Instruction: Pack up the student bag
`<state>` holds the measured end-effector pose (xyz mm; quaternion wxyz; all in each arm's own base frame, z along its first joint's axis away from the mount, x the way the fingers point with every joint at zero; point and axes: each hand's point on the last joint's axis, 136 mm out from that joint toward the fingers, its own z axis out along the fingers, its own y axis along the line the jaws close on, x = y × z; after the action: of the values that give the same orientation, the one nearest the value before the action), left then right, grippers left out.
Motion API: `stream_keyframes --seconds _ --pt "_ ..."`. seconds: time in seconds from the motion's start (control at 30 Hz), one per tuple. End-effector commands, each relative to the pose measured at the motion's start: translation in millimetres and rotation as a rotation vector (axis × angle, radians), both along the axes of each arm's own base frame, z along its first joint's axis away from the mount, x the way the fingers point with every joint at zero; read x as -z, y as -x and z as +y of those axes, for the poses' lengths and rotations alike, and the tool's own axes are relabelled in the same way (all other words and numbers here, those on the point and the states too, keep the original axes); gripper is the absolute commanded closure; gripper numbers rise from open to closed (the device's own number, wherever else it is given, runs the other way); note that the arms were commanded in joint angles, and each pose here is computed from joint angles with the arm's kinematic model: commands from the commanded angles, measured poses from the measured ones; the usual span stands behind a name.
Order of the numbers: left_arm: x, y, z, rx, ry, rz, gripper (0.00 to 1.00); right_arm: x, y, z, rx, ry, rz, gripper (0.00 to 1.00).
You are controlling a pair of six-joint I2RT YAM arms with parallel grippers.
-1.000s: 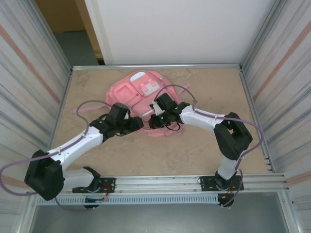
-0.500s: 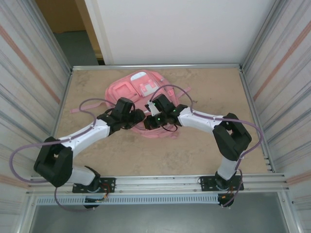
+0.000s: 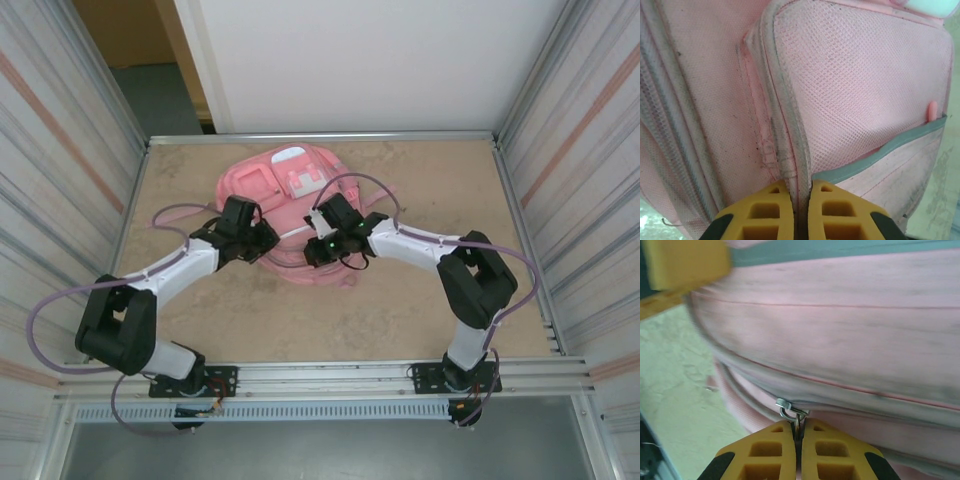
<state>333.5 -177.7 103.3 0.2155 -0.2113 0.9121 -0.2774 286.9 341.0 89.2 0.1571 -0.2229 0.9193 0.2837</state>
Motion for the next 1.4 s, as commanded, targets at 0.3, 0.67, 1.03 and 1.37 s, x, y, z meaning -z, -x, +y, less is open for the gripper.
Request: stream_keyframes --seconds 0.3,0.67,1.03,1.37 --pt "5.3 -28.1 71.8 0.086 -0.093 0.000 1.00 26.4 -21.9 -107.9 0.108 0.318 -0.006 1.00" --pt "-8.7 -90.1 73.8 0.173 -0.031 0.013 0.82 0.3 12.5 -33.3 -0.108 0.213 -0.090 1.00" --pt "-23.6 16.1 76.9 0.116 -0.092 0.175 0.51 -36.2 33.4 46.5 -0.184 -0.028 -0.145 1.00" --pt "-8.4 24.5 41.3 0.050 -0.018 0.150 0.49 -19.8 63.1 97.3 -0.257 -0.110 -0.044 1.00"
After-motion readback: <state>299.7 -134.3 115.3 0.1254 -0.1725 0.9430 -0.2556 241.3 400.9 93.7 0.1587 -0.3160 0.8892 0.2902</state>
